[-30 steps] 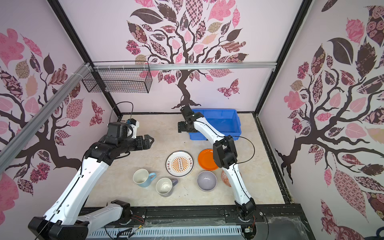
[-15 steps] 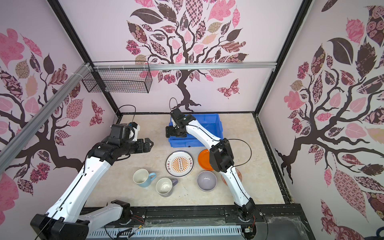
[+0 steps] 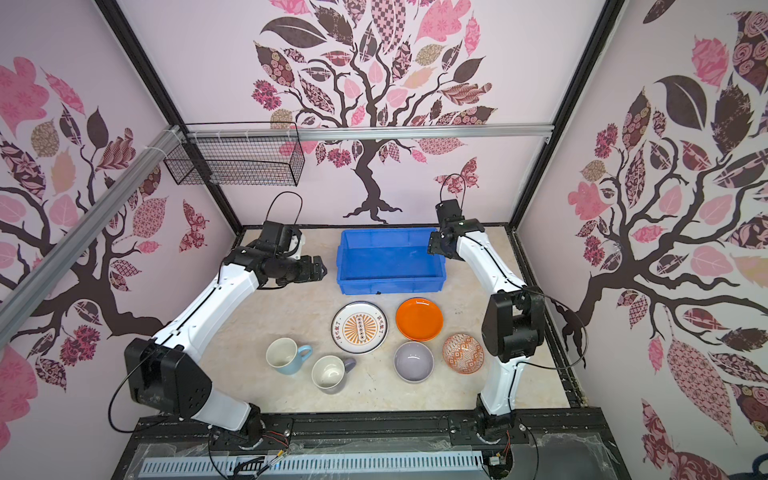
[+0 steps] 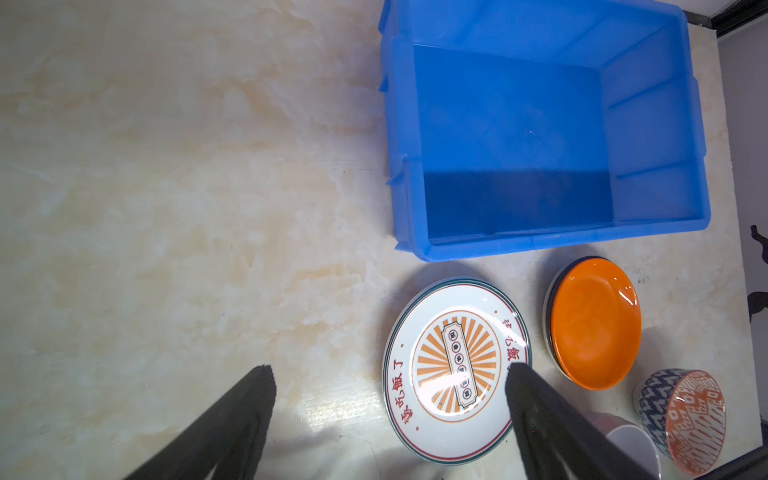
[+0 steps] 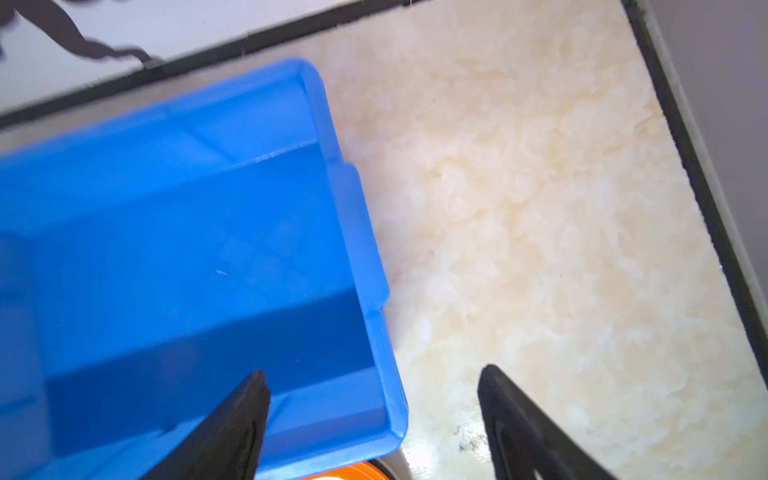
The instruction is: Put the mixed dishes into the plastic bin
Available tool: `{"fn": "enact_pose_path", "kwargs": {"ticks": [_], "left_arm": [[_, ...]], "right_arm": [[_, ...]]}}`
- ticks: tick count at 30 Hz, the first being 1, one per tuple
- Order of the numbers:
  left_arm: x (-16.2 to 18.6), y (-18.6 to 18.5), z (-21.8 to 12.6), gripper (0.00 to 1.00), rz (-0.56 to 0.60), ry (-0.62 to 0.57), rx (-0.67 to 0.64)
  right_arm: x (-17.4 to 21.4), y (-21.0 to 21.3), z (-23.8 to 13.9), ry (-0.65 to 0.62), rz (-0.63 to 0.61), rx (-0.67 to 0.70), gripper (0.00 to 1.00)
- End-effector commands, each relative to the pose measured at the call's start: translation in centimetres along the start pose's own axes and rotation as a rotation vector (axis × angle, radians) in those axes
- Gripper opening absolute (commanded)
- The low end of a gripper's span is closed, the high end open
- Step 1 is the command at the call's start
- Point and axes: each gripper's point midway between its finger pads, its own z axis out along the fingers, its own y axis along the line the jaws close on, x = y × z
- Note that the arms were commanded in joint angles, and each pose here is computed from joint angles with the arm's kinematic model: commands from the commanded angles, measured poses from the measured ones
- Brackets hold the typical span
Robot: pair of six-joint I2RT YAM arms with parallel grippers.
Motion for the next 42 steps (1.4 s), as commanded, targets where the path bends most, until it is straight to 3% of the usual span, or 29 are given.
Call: {"fn": "enact_pose_path", "kwargs": {"ticks": [1, 8, 15, 23, 31, 36, 42], "left_arm": [[-1.3, -1.4, 0.3, 0.9, 0.0, 0.007, 0.028], [0.7, -3.4, 1.5, 0.89, 0.061, 0.084, 0.027], [3.5, -5.8, 0.1, 0.88, 0.119, 0.093, 0.079], [5.6, -11.9, -0.5, 0.87, 0.26, 0.106, 0.197], [8.5, -17.1, 0.1, 0.88, 0.405, 0.154, 0.27], [8.9, -17.1, 0.6, 0.88, 0.387, 0.168, 0.255], [9.0, -12.7, 0.7, 0.87, 0.379, 0.159, 0.071]], "right_arm": [[0.8, -0.8, -0.4, 0.014, -0.012, 0.021, 0.77], [5.0, -1.6, -3.0, 0.088, 0.01, -0.04, 0.69], [11.8, -2.8, -4.8, 0.215, 0.04, -0.099, 0.58], [17.4, -3.8, -3.3, 0.326, 0.064, -0.11, 0.53], [18.7, -3.2, -1.2, 0.373, 0.05, -0.129, 0.5], [18.3, -2.7, -1.0, 0.373, 0.045, -0.147, 0.49], [17.3, -1.8, -2.5, 0.333, 0.025, -0.209, 0.57]]}}
